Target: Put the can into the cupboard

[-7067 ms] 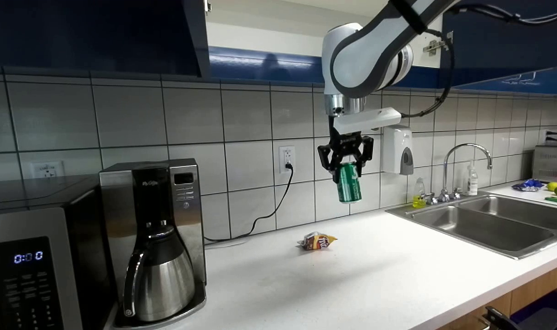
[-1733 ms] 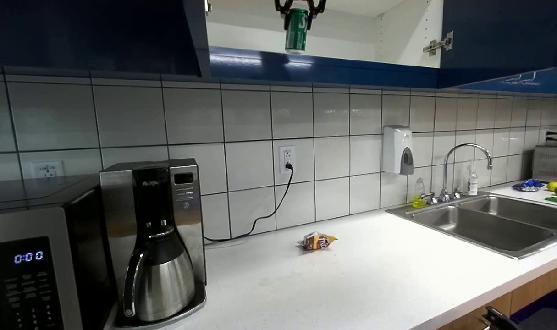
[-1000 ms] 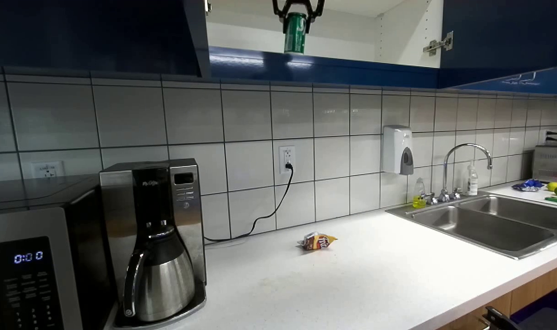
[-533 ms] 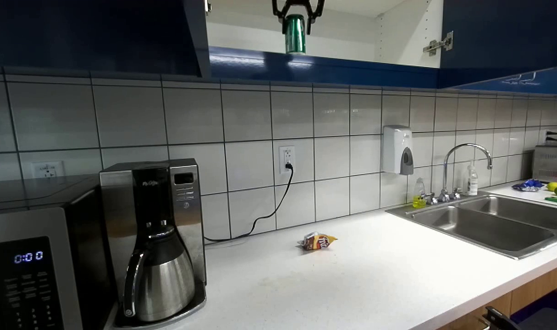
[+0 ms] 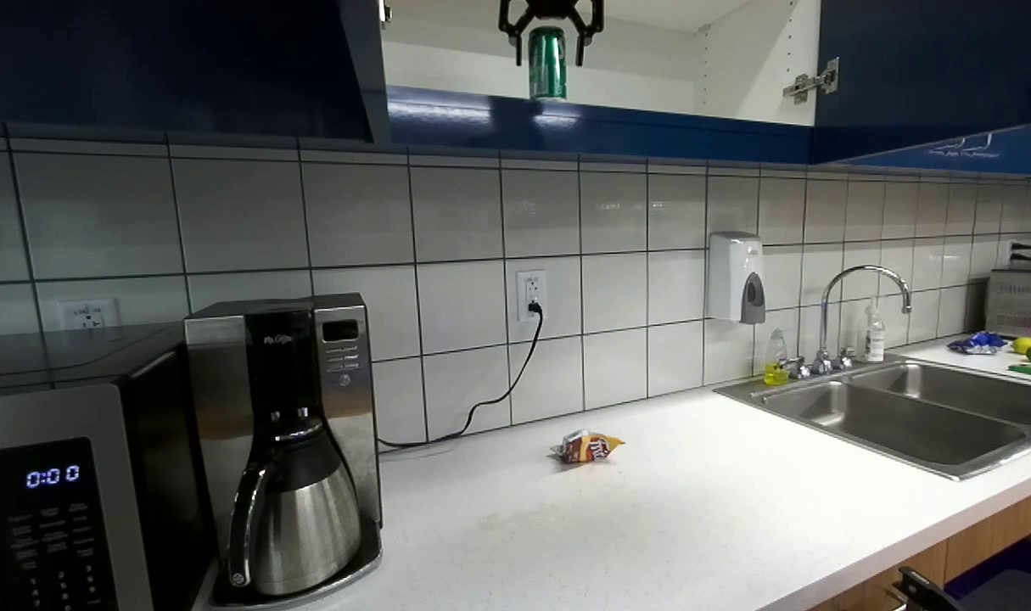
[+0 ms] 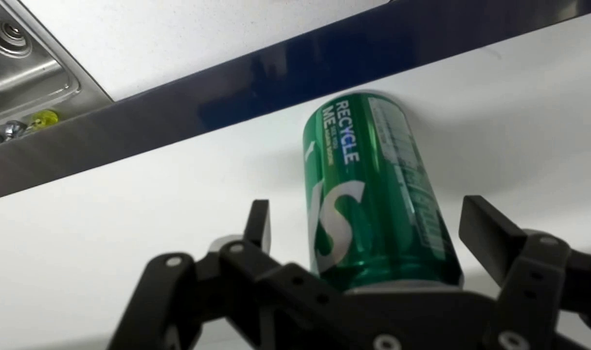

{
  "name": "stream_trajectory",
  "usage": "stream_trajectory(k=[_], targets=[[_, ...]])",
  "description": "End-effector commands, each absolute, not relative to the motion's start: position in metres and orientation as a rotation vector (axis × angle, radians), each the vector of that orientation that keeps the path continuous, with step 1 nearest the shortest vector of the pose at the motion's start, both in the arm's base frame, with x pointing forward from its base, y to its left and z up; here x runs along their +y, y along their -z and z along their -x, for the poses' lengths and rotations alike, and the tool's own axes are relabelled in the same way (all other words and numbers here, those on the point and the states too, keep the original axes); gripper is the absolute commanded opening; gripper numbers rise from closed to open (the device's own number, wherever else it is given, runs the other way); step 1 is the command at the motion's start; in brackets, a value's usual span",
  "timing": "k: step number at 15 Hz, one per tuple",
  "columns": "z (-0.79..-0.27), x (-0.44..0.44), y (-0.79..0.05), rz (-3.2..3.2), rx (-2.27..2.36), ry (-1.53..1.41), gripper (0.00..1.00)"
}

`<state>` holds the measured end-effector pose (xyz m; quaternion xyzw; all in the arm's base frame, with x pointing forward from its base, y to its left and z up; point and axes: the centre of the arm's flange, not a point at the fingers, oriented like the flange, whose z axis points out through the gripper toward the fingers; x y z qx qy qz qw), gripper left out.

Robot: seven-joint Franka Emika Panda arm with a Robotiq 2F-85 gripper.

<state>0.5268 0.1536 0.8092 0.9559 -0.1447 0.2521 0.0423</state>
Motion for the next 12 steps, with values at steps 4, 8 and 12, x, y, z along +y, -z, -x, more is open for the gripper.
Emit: stream_trajectory(k=[4, 8, 12], targets=[[-0.516, 0.159, -0.818, -2.920, -0.456, -0.777, 1.00], [-0.508, 0.160, -0.815, -2.927, -0.437, -0.780, 1.00], [-0.491, 0.160, -0.814, -2.933, -0.415, -0.799, 1.00]])
